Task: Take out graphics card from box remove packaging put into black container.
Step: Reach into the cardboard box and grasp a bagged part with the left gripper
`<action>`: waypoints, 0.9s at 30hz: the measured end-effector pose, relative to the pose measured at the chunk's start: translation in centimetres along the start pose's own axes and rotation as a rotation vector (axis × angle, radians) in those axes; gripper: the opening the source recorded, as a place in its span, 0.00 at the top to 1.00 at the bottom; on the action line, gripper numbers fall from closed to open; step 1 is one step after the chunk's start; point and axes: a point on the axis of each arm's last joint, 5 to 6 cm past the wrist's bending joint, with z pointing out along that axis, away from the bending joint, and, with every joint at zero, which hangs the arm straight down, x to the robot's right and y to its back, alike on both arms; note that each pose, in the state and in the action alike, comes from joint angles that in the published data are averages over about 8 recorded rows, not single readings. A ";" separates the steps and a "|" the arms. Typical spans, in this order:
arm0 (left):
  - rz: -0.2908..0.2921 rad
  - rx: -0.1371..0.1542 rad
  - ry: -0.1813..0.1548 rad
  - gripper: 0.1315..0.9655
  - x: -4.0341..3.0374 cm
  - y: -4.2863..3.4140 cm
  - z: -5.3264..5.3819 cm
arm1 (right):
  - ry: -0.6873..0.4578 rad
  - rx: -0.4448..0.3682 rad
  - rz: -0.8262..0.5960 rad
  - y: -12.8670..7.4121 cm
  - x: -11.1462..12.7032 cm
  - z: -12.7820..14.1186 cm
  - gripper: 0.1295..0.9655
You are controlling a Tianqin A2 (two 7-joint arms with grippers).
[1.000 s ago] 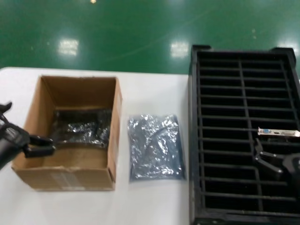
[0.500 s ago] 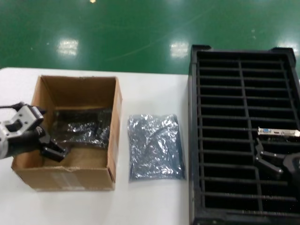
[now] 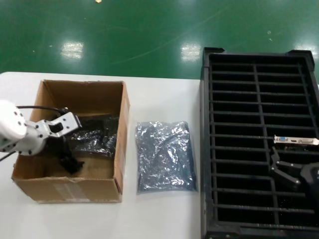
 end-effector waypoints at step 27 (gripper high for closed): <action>0.194 -0.042 -0.104 0.00 1.38 -2.90 2.5 | 0.000 0.000 0.000 0.0 0.0 0.0 0.00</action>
